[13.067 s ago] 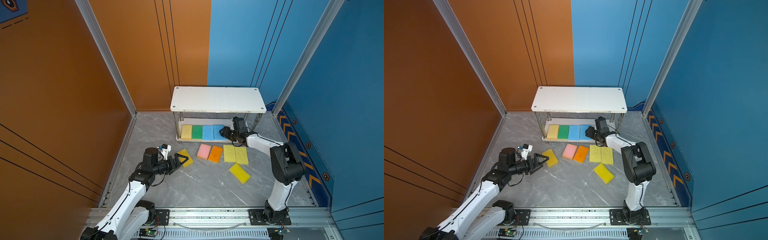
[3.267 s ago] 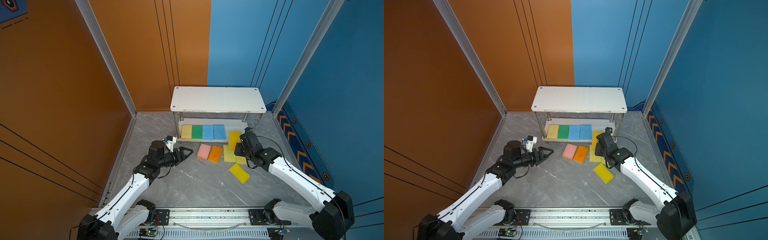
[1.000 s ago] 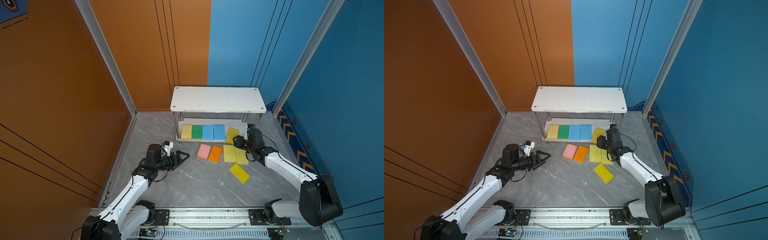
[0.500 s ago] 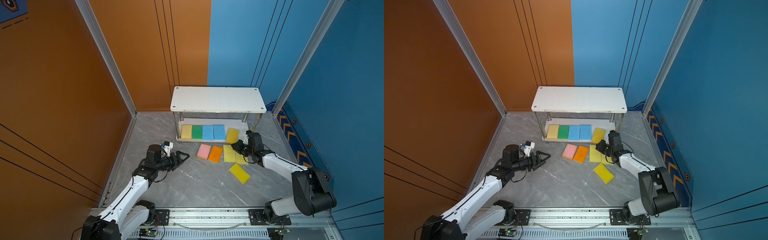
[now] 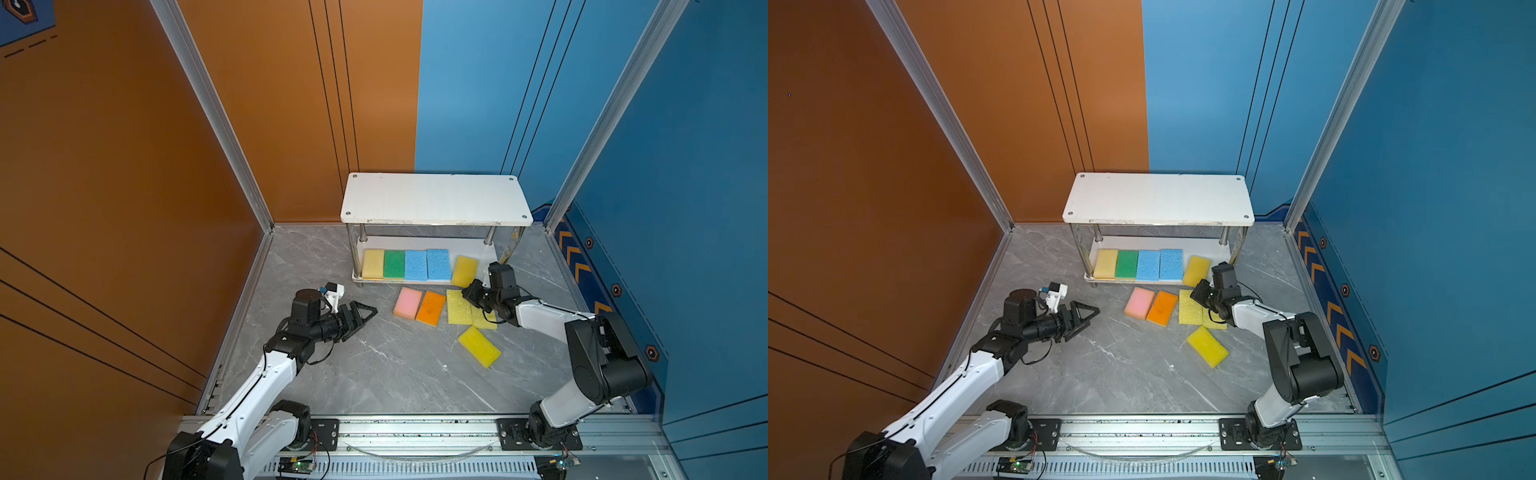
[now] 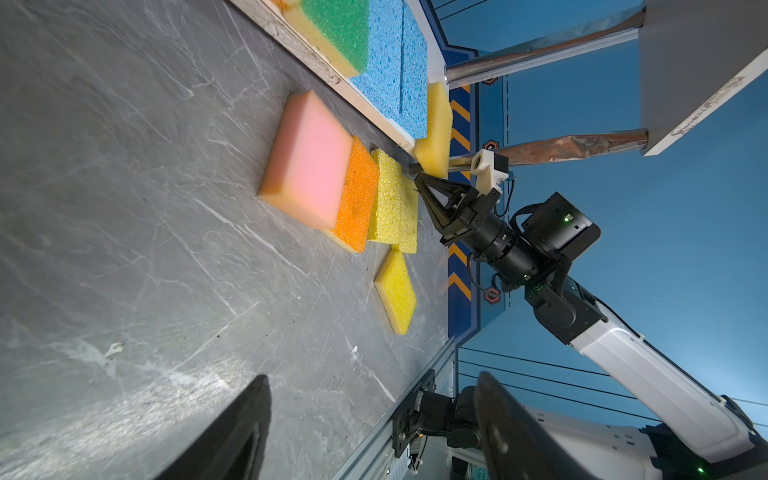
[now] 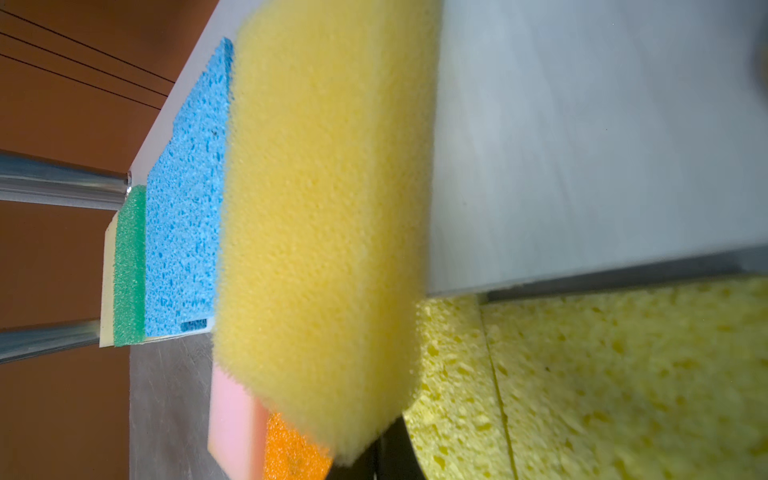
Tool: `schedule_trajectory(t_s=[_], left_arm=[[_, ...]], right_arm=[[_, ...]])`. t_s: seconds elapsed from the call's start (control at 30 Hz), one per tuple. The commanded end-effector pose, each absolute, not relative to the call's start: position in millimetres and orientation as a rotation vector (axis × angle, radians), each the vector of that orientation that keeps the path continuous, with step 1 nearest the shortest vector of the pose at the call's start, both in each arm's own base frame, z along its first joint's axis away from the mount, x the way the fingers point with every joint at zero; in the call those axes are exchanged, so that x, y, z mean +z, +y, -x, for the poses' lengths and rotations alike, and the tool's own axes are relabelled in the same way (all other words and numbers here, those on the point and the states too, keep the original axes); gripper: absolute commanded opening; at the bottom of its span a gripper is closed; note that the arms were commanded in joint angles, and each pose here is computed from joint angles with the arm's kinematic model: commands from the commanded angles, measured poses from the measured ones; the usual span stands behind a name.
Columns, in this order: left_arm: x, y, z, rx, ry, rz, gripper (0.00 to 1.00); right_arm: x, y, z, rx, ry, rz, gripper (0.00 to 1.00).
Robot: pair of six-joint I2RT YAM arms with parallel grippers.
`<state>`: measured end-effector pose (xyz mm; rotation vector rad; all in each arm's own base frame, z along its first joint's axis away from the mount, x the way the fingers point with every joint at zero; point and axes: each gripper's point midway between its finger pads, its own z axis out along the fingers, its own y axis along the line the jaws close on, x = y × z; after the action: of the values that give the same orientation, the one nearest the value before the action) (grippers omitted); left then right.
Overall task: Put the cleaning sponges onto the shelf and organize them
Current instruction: 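Lower the yellow sponge beside the blue sponge on the shelf's bottom board, then open the right gripper and push the yellow sponge against the blue sponge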
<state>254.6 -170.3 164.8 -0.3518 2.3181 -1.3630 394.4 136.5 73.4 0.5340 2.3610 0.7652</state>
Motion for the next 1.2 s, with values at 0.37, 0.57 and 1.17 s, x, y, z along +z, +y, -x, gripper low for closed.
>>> schedule_trajectory(t_s=[0.37,0.57,1.17], left_arm=[[161.5,-168.6,-251.7,-1.373,2.326,0.341,0.78],[160.5,-169.0,-251.9,-1.377,2.327,0.342,0.78],[160.5,-166.6,-251.8,-1.381,2.33,0.34,0.78]], right_arm=[[85.4,109.2,-405.7,0.569,2.31,-0.541,0.0],[87.9,99.5,-390.2,0.537,2.293,-0.57,0.0],[93.7,90.1,-413.3,0.434,2.263,-0.565,0.0]])
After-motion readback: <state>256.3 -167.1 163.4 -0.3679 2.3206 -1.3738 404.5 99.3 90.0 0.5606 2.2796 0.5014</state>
